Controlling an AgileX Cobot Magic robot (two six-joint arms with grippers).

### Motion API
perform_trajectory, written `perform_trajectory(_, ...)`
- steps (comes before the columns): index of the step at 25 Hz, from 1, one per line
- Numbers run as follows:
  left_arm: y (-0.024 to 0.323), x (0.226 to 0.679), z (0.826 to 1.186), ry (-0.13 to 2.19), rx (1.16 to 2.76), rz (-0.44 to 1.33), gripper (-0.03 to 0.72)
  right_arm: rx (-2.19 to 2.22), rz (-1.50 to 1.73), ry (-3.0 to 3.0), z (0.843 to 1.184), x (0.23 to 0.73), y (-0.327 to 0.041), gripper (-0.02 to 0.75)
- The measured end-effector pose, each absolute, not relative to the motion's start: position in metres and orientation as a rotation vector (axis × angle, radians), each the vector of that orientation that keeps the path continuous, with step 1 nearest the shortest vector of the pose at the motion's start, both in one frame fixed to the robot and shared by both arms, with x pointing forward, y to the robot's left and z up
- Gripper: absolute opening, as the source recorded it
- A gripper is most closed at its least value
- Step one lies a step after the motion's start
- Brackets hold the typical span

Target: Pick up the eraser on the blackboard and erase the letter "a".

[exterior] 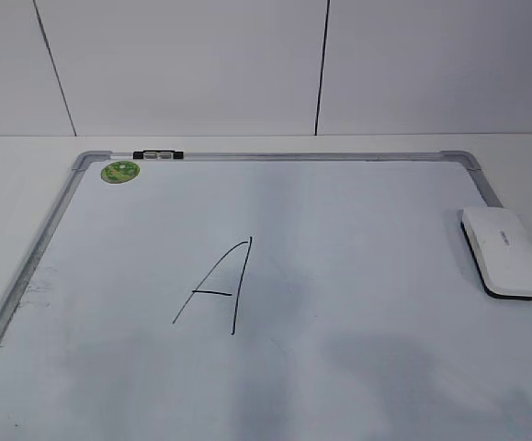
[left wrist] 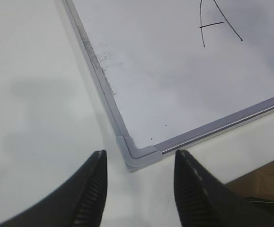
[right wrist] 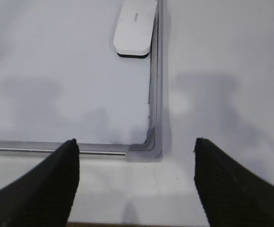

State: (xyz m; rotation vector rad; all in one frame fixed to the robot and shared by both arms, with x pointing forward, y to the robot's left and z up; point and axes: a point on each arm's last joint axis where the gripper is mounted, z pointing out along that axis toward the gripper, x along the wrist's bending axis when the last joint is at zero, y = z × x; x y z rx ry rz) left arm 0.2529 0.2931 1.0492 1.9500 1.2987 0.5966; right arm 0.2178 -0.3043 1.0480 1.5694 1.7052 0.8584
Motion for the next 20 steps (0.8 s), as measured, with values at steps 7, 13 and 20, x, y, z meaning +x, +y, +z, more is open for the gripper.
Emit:
perform_trajectory(7,0.2926,0.2547,1.0497,1.288,1.933,0.611,0.35,1.53,0.866,1.663,1.0446,0.2266,-0.3056,0.576)
perform_trajectory(13,0.2926,0.2547,1.0498,1.288,1.932,0.612,0.35,1.528,0.869,1.661,1.0447,0.2268,-0.3055,0.576)
perform_trajectory(20,0.2926,0.2547,1.0498,1.288,1.932,0.612,0.35,1.526,0.869,1.659,1.0449,0.227,-0.3056,0.576)
